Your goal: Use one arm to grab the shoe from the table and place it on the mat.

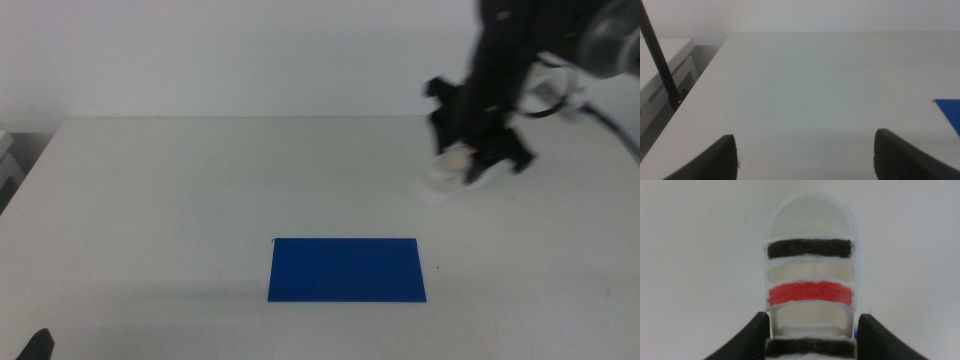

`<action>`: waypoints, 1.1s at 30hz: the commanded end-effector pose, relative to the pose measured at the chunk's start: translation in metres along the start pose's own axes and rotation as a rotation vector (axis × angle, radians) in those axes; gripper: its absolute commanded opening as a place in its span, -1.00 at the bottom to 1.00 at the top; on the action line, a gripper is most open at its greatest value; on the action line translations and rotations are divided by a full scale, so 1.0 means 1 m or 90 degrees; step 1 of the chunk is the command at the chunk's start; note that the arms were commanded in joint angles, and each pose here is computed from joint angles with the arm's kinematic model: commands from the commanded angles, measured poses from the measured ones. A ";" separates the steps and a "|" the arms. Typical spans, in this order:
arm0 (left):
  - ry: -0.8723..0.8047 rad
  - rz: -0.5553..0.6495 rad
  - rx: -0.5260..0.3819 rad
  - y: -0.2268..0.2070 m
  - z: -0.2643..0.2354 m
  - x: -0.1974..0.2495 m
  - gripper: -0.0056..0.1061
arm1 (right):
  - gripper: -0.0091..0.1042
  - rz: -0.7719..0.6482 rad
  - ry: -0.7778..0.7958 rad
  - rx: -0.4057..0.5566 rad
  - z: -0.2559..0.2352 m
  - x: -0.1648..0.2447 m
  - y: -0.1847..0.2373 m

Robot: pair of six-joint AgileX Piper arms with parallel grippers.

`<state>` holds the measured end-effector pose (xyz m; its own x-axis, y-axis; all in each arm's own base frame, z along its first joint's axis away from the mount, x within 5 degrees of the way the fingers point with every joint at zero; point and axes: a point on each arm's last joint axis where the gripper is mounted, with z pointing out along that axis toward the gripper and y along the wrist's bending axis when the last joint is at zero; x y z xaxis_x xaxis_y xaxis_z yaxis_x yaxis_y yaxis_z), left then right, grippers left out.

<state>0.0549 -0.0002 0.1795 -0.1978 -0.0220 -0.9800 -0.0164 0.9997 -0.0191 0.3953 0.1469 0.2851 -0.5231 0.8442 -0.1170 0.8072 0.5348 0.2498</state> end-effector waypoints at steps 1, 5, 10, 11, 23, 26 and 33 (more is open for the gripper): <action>-0.055 -0.008 0.000 0.000 -0.001 -0.006 0.78 | -0.91 0.001 -0.017 -0.018 -0.035 0.024 -0.001; -0.055 -0.008 0.000 0.000 -0.001 -0.006 0.78 | -0.91 -0.015 0.002 -0.020 -0.034 0.065 0.005; -0.055 -0.008 0.000 0.000 -0.001 -0.006 0.78 | -0.91 -0.032 0.030 -0.014 -0.031 0.108 0.007; -0.055 -0.008 0.000 0.000 -0.001 -0.006 0.78 | -0.91 -0.034 0.031 -0.013 -0.030 0.114 0.007; -0.055 -0.008 0.000 0.000 -0.001 -0.006 0.78 | -0.91 -0.220 0.042 -0.001 -0.020 0.147 0.006; -0.055 -0.008 0.000 0.000 -0.001 -0.006 0.78 | -0.91 -0.347 0.047 -0.008 -0.020 0.149 0.006; -0.055 -0.008 0.000 0.000 -0.001 -0.006 0.78 | -0.91 -0.640 0.046 -0.018 -0.020 0.149 0.006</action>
<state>0.0549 -0.0002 0.1795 -0.1978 -0.0220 -0.9800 -0.0164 0.9997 -0.0191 0.3245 0.2847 0.2568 -0.9756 0.1206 -0.1837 0.1009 0.9884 0.1131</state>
